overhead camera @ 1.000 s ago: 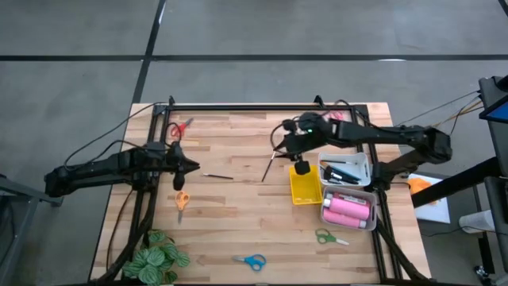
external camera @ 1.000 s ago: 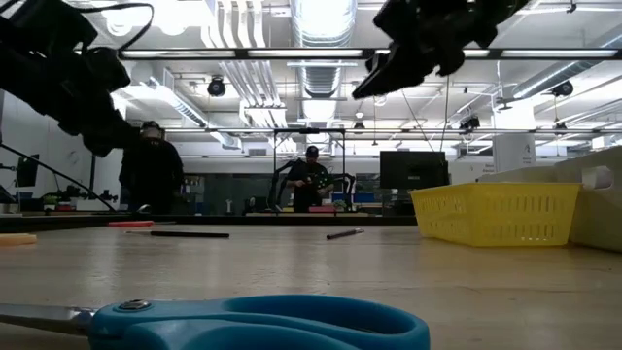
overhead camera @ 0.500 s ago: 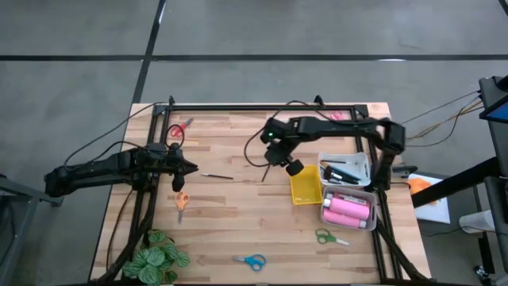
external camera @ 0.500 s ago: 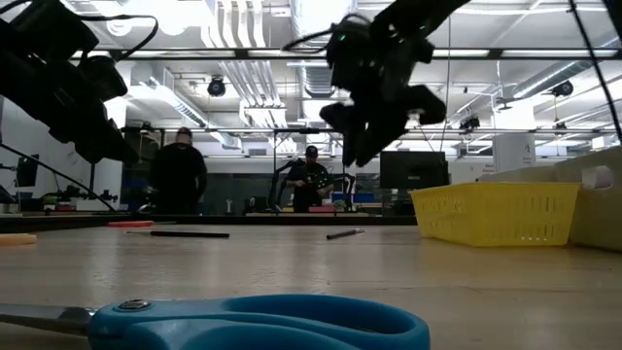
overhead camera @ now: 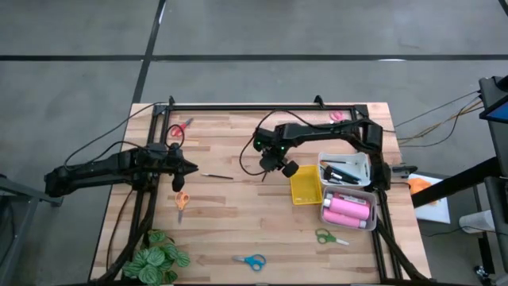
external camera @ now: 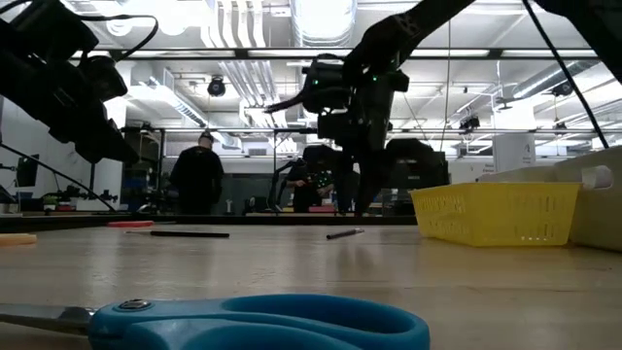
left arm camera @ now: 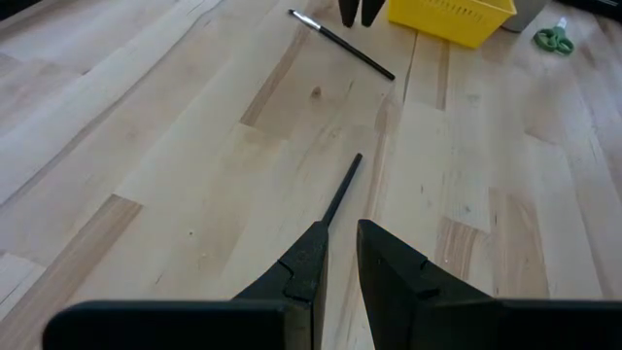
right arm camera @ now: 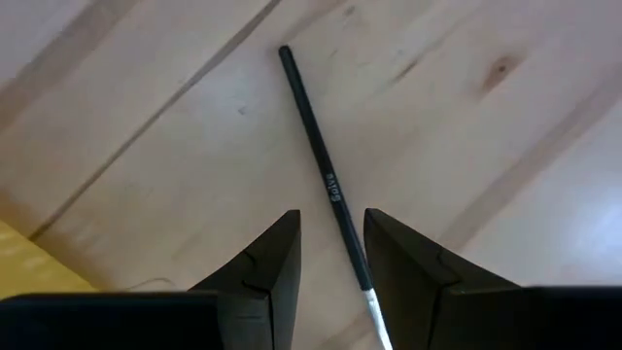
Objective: Pick & Place Paint Supplies
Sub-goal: Put the black paint brush into the white bin
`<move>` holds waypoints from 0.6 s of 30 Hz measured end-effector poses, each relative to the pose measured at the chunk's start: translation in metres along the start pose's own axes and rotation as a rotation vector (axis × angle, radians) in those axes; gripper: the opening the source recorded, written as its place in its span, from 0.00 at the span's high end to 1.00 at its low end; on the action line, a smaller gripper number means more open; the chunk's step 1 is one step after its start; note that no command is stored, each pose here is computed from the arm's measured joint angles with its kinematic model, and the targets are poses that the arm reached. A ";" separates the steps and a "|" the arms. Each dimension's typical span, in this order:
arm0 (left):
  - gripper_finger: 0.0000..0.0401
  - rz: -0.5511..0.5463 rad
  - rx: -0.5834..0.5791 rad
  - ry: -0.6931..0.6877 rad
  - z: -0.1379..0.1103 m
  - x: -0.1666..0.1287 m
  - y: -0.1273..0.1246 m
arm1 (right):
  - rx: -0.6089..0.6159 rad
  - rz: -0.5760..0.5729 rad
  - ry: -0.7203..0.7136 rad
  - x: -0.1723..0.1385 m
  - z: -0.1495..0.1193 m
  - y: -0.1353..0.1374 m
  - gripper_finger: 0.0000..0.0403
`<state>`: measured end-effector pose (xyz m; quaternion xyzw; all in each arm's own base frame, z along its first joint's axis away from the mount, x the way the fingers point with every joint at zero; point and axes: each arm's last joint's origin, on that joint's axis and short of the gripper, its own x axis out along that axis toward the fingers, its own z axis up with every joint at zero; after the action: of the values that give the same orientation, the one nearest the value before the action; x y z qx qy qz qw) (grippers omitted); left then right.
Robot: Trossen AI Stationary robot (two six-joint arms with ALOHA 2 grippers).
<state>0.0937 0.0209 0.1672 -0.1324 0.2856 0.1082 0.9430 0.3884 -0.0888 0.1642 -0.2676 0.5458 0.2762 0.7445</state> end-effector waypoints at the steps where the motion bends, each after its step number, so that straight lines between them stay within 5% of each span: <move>1: 0.85 0.000 0.000 0.000 0.000 0.000 0.000 | -0.001 0.003 0.003 0.002 0.000 0.000 0.72; 18: 0.85 0.000 0.000 0.000 0.000 0.000 0.000 | -0.006 -0.018 0.120 0.029 -0.005 -0.003 0.72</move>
<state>0.0937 0.0209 0.1671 -0.1326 0.2856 0.1082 0.9429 0.3943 -0.0909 0.1358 -0.2907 0.5864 0.2547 0.7119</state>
